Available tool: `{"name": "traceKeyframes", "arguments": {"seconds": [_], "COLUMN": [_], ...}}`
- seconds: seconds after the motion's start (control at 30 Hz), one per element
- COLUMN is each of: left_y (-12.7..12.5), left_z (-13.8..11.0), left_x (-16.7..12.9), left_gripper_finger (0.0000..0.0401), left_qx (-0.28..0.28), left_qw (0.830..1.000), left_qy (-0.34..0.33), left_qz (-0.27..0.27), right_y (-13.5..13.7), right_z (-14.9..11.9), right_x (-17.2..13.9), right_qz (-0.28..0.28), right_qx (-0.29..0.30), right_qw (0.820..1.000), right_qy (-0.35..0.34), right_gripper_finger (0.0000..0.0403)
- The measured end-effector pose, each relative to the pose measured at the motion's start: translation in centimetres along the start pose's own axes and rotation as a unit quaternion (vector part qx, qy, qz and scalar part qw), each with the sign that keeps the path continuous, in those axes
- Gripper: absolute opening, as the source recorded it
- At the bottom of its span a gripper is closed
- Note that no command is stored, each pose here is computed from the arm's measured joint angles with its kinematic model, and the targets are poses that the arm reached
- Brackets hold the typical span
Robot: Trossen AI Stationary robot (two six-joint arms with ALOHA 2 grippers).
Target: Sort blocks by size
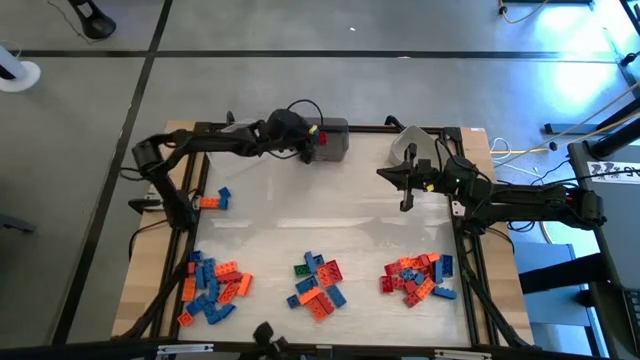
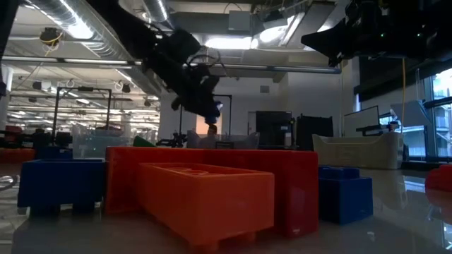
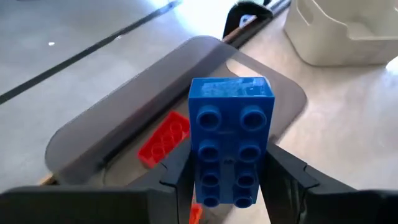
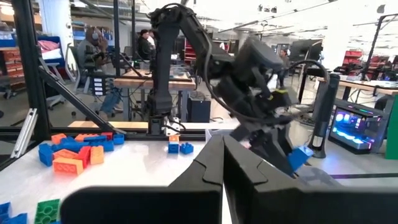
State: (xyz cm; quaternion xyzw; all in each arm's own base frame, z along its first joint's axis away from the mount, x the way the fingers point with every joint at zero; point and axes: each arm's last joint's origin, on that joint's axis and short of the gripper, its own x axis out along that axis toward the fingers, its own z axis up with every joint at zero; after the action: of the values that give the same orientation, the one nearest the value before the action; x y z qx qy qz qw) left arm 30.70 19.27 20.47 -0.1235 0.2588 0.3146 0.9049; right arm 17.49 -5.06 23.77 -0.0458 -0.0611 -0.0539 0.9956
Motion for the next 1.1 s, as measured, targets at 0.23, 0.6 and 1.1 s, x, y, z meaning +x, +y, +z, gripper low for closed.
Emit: {"name": "traceKeyframes", "arguments": {"seconds": [0.23, 0.6, 1.1], "left_y": [1.6, 2.3, -1.9], "left_z": [-0.5, -0.5, 0.8], "left_x": [1.6, 1.6, -9.2], "left_gripper_finger": [0.0144, 0.0208, 0.0237], "left_qx": [-0.027, -0.04, 0.017], "left_qw": [0.999, 0.999, 0.995], "left_qy": [-0.009, -0.007, 0.092], "left_qz": [0.018, 0.025, -0.036], "right_y": [0.0, 0.0, 0.0], "right_z": [0.0, 0.0, 0.0], "right_x": [0.0, 0.0, 0.0], "right_qz": [0.0, 0.0, 0.0], "right_qx": [0.0, 0.0, 0.0], "right_qw": [1.0, 1.0, 1.0], "right_qy": [0.001, 0.001, 0.001], "right_gripper_finger": [0.0005, 0.0005, 0.0005]}}
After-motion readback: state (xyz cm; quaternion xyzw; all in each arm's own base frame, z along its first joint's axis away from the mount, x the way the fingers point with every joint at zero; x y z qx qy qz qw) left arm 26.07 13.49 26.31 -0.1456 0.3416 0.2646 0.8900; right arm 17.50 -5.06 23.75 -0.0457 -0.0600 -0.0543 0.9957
